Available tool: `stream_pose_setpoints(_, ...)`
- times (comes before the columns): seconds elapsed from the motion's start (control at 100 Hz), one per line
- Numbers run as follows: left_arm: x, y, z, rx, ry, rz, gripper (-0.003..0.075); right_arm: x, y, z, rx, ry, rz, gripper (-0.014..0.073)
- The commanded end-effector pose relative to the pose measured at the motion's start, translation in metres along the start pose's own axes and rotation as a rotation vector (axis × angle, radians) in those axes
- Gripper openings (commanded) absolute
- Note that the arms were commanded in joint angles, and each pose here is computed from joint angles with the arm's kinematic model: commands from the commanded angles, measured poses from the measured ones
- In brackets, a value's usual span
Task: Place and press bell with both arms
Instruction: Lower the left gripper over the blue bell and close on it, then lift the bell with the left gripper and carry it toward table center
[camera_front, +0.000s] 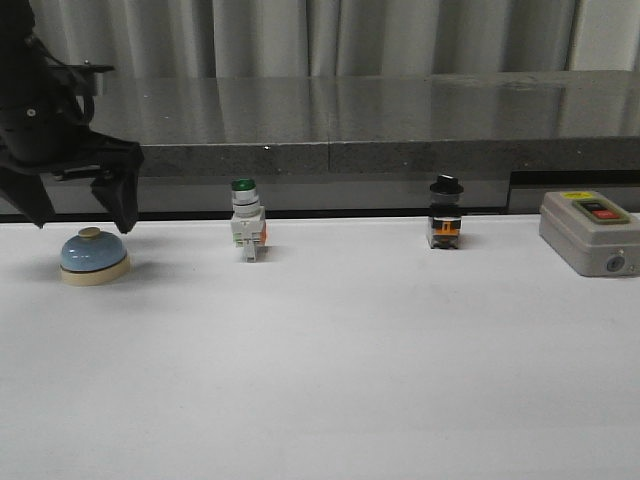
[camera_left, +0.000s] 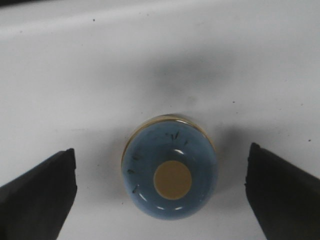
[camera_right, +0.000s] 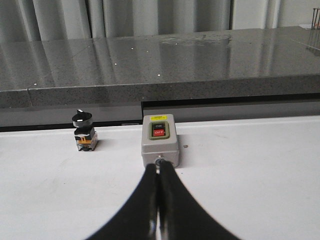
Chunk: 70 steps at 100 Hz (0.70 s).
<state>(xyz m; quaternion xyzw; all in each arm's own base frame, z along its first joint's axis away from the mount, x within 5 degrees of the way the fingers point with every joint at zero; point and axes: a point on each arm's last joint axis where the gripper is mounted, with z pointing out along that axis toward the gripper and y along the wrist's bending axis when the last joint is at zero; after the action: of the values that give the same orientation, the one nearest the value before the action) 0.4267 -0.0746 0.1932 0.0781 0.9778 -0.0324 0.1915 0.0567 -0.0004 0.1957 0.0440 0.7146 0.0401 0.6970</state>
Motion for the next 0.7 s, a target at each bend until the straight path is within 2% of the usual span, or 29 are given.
stream_pose_setpoints(0.0, -0.014, -0.004, -0.019, 0.009, -0.100, -0.001, 0.0640, -0.008, 0.001, -0.001, -0.005, -0.084, -0.011, -0.0068)
stream_pose_setpoints(0.38, -0.012, -0.004, 0.004, 0.008, -0.073, 0.001, 0.0627, -0.008, 0.001, -0.001, -0.005, -0.084, -0.011, -0.0068)
stream_pose_setpoints(0.43, -0.012, -0.004, 0.004, 0.008, -0.073, 0.001, 0.0592, -0.008, 0.001, -0.001, -0.005, -0.084, -0.011, -0.0068)
stream_pose_setpoints(0.6, -0.012, -0.004, 0.004, 0.008, -0.073, 0.005, 0.0400, -0.008, 0.001, -0.001, -0.005, -0.084, -0.011, -0.0068)
stream_pose_setpoints(0.69, -0.012, -0.004, 0.004, 0.008, -0.075, 0.006, 0.0349, -0.008, 0.001, -0.001, -0.005, -0.084, -0.011, -0.0068)
